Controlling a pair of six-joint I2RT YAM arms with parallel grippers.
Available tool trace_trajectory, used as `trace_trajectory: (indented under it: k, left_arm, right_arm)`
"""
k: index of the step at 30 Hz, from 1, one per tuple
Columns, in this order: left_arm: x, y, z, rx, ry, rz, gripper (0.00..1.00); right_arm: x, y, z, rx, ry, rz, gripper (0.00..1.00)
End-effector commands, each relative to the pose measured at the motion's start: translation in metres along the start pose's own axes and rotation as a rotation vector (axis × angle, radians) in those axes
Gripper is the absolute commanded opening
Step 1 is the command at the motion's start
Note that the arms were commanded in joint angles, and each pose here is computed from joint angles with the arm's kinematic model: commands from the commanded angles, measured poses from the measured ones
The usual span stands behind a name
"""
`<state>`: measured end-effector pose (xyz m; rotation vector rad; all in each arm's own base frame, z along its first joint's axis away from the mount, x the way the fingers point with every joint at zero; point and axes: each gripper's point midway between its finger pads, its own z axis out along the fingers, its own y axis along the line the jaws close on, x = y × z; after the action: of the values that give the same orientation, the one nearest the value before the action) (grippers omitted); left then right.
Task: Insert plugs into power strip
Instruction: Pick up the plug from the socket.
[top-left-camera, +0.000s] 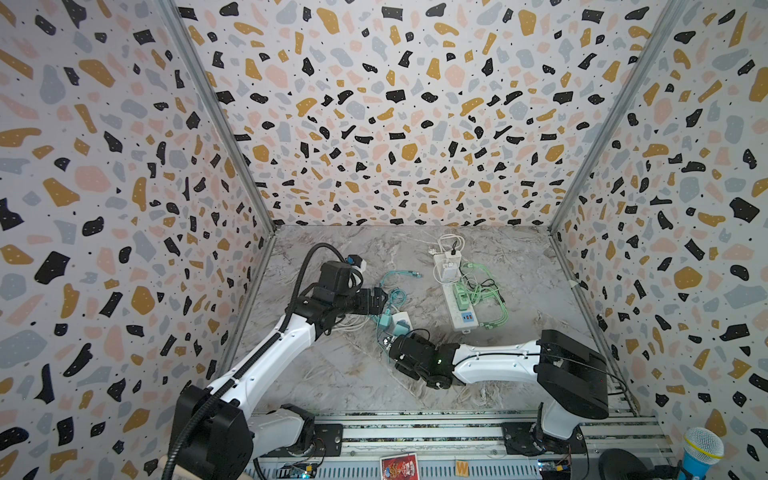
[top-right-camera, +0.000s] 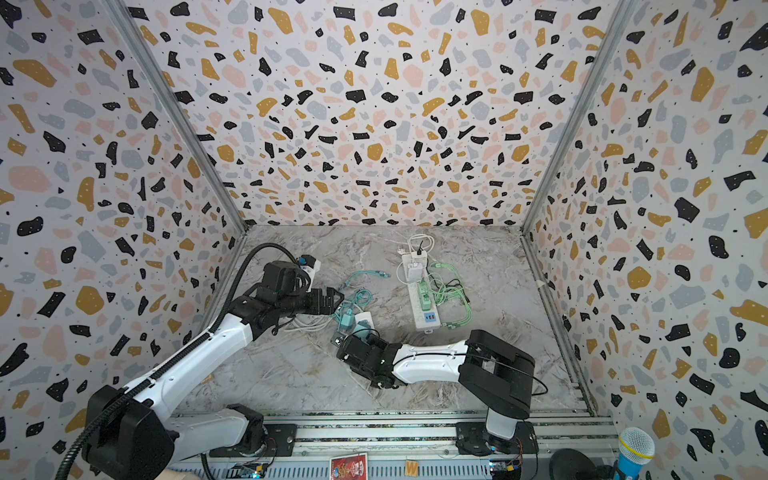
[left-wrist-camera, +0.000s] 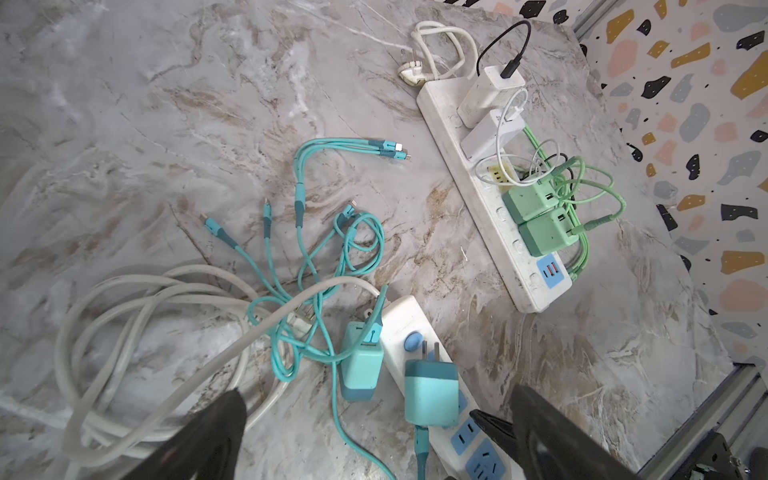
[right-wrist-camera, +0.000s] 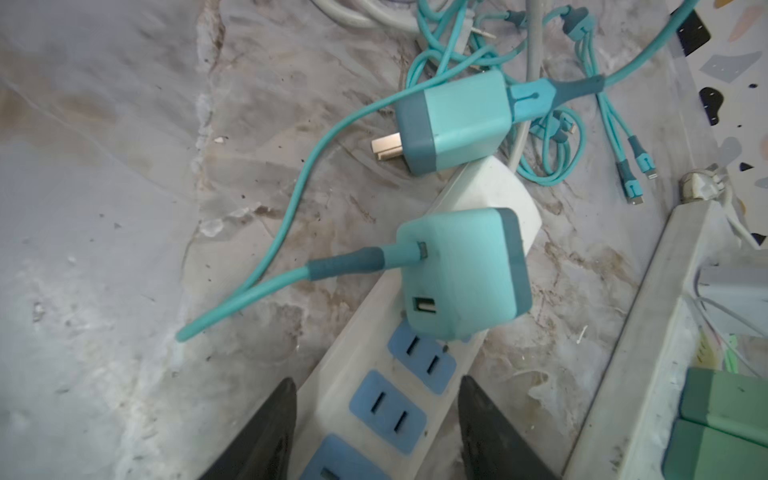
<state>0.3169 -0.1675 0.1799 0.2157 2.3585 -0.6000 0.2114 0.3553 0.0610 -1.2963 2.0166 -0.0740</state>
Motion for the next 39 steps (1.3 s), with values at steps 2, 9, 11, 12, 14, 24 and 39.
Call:
trace_trajectory:
  k: [2, 9, 11, 12, 14, 24, 39]
  left_arm:
    - [-0.009, 0.003, -0.006, 0.020, -0.059, -0.027, 0.99]
    - [-0.012, 0.016, -0.012, 0.017, -0.088, -0.063, 0.99]
    - [-0.012, 0.018, -0.013, 0.022, -0.090, -0.067, 0.99]
    - [-0.012, 0.019, -0.013, 0.022, -0.091, -0.070, 0.99]
    - [-0.012, 0.020, -0.015, 0.023, -0.096, -0.072, 0.99]
    - [-0.012, 0.026, -0.019, 0.019, -0.102, -0.080, 0.99]
    - [-0.008, 0.030, -0.014, 0.022, -0.083, -0.080, 0.99]
  right_arm:
    - [-0.018, -0.024, -0.010, 0.125, -0.063, 0.014, 0.63]
    - [-0.030, -0.025, -0.015, 0.149, -0.114, -0.026, 0.62]
    - [-0.032, -0.024, -0.012, 0.148, -0.120, -0.040, 0.63]
    - [-0.033, -0.021, -0.010, 0.141, -0.119, -0.050, 0.62]
    - [-0.034, -0.019, -0.006, 0.140, -0.115, -0.069, 0.62]
    - [-0.035, -0.019, 0.009, 0.165, -0.115, -0.097, 0.62]
    - [-0.046, -0.029, 0.015, 0.246, -0.154, -0.155, 0.61]
